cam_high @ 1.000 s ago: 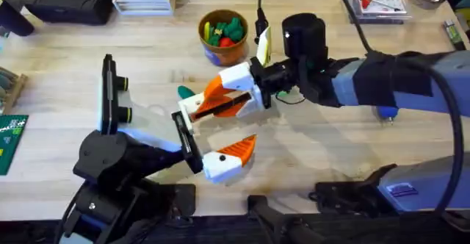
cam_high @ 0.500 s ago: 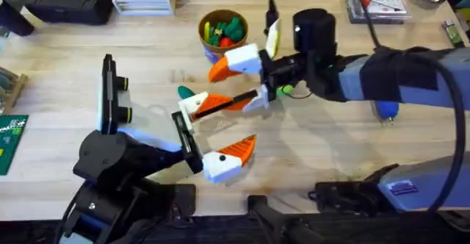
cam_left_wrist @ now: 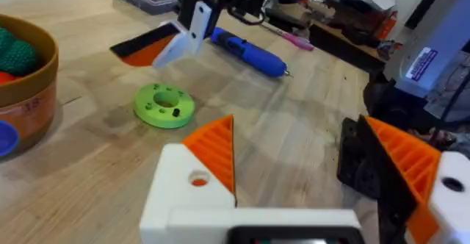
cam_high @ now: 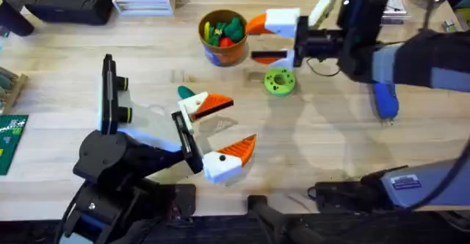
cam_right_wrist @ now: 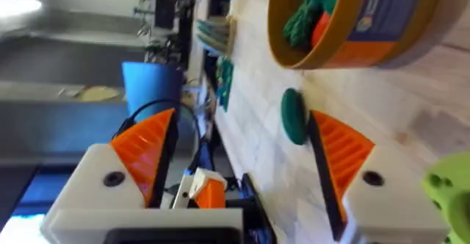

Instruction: Pick up the gripper from the table and insert it into the empty holder that is missing its gripper. Then pick up a screw, insert it into the mounting hole, and use the screwdriver to tighten it. Finally, clean up the table by picking up the vegetable and placing it into the bucket.

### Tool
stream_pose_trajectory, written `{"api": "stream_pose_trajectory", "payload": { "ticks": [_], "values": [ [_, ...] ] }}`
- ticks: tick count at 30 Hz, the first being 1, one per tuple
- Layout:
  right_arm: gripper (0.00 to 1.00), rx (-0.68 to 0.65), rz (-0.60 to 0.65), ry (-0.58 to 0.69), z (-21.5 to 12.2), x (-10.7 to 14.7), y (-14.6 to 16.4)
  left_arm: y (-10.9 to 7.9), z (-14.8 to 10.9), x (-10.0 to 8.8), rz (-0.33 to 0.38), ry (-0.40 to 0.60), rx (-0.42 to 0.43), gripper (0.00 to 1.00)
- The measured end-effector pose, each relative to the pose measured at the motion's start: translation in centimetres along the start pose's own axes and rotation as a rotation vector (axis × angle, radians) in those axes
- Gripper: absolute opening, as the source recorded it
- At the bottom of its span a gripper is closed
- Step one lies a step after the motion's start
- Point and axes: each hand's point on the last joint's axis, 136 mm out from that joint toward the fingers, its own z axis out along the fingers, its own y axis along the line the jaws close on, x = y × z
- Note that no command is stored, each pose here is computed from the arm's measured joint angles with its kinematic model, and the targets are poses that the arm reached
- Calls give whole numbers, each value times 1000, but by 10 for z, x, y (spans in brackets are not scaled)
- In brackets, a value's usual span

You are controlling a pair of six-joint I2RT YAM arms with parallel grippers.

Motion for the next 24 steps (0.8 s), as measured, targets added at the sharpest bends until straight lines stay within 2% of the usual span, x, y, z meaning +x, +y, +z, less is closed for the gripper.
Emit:
{"api": "stream_pose_trajectory", "payload": {
  "ticks": [4,10,16,19,21,24],
  "values": [
    [994,81,-17,-58,-17,-9,1,0,0,0,0,0,0,985],
    [994,327,-51,-64,-39,7,-5,0,0,0,0,0,0,985],
    [994,665,-239,-33,-59,32,-7,0,0,0,0,0,-1,985],
    [995,819,-333,32,-62,51,-18,0,0,0,0,0,-1,985],
    [995,893,-387,92,-61,65,-26,0,0,0,0,0,-1,985],
    [995,940,-456,135,-56,72,-30,0,0,0,0,0,-1,985]
  ]
}}
